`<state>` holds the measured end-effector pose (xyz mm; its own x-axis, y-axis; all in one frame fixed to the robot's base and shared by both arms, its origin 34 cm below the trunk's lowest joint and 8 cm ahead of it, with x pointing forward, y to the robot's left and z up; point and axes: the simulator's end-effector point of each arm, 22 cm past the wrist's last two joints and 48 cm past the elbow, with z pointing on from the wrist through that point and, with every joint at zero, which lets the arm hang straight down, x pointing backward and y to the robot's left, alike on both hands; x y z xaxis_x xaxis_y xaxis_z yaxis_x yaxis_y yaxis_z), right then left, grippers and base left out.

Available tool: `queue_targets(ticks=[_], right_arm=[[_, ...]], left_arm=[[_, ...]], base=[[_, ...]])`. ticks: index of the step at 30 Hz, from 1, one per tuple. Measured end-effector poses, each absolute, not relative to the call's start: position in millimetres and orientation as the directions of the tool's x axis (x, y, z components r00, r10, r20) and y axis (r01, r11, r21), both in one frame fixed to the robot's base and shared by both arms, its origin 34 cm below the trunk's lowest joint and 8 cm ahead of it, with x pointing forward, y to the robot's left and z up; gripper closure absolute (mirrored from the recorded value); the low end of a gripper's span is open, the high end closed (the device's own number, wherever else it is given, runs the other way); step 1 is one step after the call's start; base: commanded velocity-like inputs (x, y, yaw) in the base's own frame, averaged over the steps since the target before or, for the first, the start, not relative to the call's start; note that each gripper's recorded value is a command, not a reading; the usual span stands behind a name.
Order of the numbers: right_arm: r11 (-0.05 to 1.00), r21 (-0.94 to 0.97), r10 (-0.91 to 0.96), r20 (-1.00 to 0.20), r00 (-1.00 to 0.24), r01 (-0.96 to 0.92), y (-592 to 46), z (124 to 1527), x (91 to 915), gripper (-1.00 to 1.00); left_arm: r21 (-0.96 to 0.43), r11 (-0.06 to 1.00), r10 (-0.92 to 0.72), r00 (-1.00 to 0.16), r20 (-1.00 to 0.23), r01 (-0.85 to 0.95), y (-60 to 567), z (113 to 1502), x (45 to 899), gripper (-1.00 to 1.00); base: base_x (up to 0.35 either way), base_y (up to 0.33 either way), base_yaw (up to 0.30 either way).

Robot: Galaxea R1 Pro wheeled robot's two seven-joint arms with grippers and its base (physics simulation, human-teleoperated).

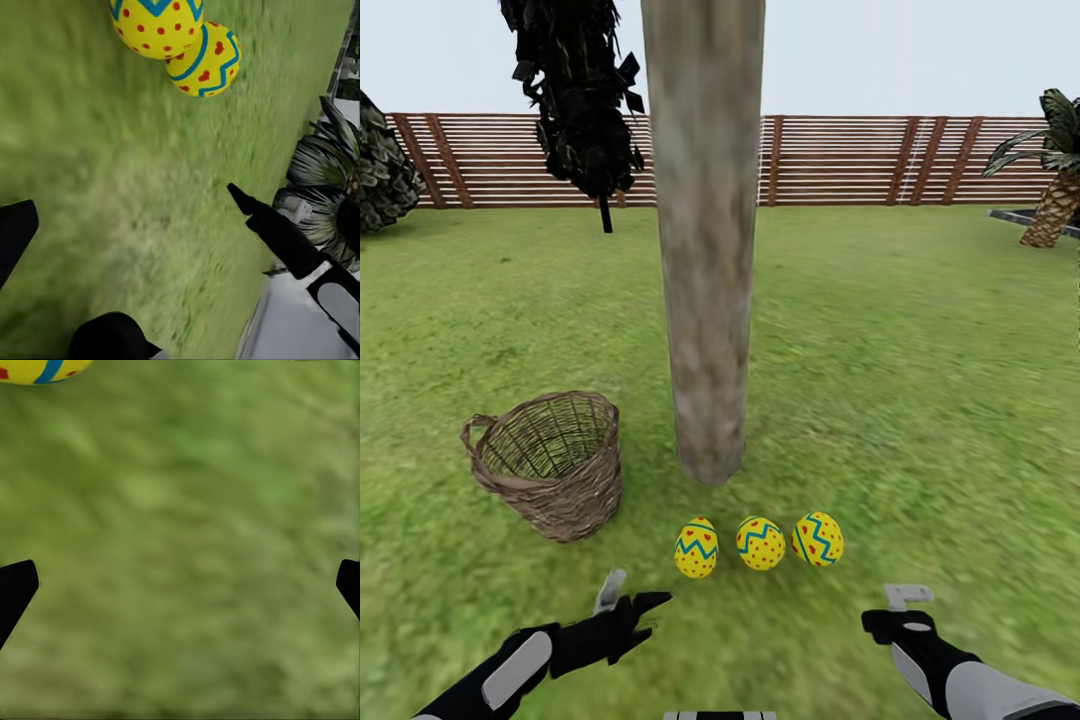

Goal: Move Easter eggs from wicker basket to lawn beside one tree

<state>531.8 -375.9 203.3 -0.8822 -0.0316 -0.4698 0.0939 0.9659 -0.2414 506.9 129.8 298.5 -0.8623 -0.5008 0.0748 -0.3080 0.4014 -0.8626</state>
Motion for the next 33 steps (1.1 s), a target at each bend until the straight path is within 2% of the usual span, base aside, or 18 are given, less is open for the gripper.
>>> queue_targets(ticks=[3, 7, 16, 26, 33], right_arm=[[0.968, -0.233, -0.032, -0.473, -0.88, 0.09, -368, 205, 530, -1.0], [0.97, -0.227, -0.032, -0.479, -0.877, 0.089, -365, 208, 526, -1.0], [0.962, -0.253, -0.017, -0.426, -0.904, 0.101, -376, 206, 494, -1.0], [0.96, -0.262, -0.017, -0.415, -0.91, 0.102, -381, 208, 470, -1.0], [0.96, -0.26, -0.017, -0.413, -0.911, 0.1, -381, 208, 453, -1.0]], left_arm=[[-0.831, 0.433, -0.533, -0.843, 0.076, -0.349, 150, 281, 498, -1.0], [-0.791, 0.498, -0.597, -0.802, -0.014, -0.356, 185, 262, 499, -1.0], [-0.712, 0.561, -0.641, -0.766, -0.05, -0.423, 252, 246, 481, -1.0], [-0.675, 0.629, -0.578, -0.813, -0.072, -0.387, 258, 247, 464, -1.0], [-0.64, 0.644, -0.593, -0.802, -0.071, -0.419, 276, 243, 452, -1.0]], base=[[0.0, 0.0, 0.0], [0.0, 0.0, 0.0], [0.0, 0.0, 0.0], [0.0, 0.0, 0.0], [0.0, 0.0, 0.0]])
